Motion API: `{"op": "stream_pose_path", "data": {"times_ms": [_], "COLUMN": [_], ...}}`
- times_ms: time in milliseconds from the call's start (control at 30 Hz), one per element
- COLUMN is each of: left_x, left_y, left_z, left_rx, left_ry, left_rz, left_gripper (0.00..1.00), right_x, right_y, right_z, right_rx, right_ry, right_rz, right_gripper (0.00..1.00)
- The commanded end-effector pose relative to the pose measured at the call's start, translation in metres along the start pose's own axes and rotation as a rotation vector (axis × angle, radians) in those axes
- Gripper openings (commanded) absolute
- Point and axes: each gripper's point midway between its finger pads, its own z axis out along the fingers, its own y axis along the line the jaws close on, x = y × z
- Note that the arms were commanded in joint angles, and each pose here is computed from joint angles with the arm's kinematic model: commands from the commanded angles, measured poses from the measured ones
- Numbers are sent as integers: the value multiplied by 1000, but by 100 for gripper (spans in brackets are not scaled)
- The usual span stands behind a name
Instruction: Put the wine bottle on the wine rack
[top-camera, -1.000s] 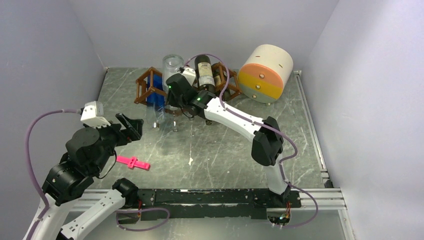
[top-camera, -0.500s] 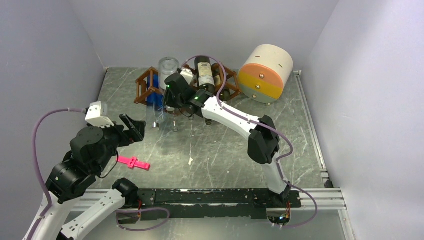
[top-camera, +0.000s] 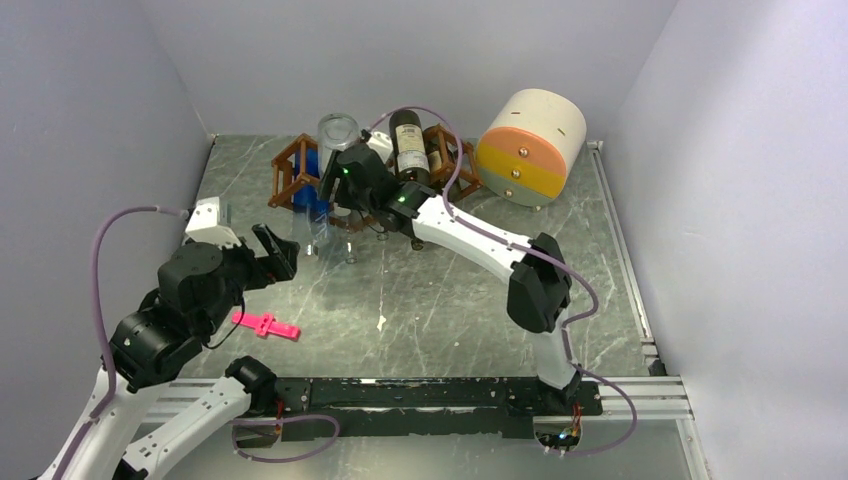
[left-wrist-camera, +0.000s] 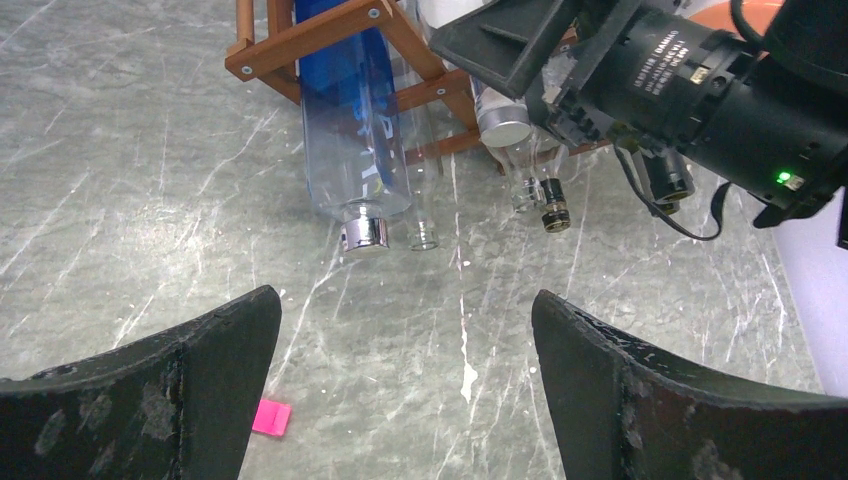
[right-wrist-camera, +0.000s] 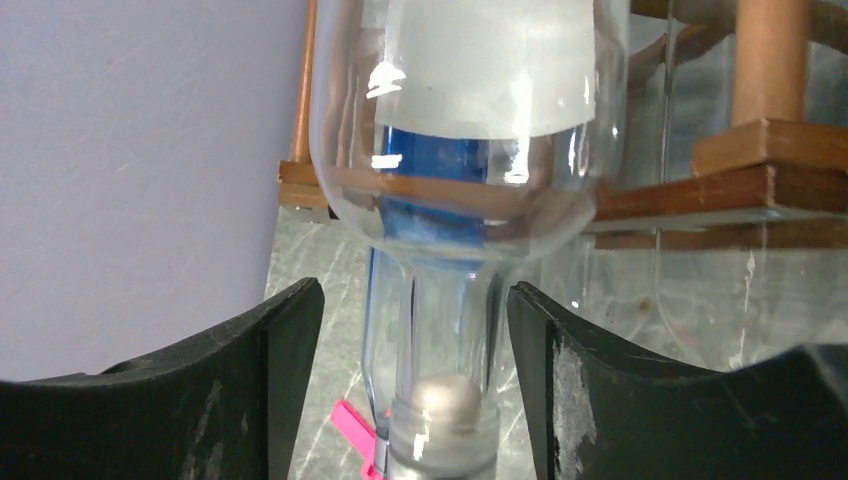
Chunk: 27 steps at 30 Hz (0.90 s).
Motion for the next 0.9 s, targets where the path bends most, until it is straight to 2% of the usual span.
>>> {"op": "stream_pose_path", "data": {"times_ms": [0, 167, 500, 667, 867], "left_x": [-1, -5, -10, -19, -38], "left_y": [-3, -5, -8, -9, -7], "left_z": [0, 0, -2, -10, -21], "left_rx": [10, 14, 34, 69, 70], "left_ry": [10, 0, -13, -55, -122], "left_rz": [24, 28, 57, 92, 108], "left_gripper": [100, 100, 100, 100, 100], "right_x": [-33, -39, -54, -44, -47], "right_y": [15, 9, -11, -68, -140], "right_z": [-30, -48, -117, -166, -231], "right_rx": [-53, -53, -61, 112, 321], "right_ry": [-98, -122, -179, -119, -148], "right_rz": [29, 15, -140, -253, -280], "right_gripper": [73, 79, 77, 73, 76]}}
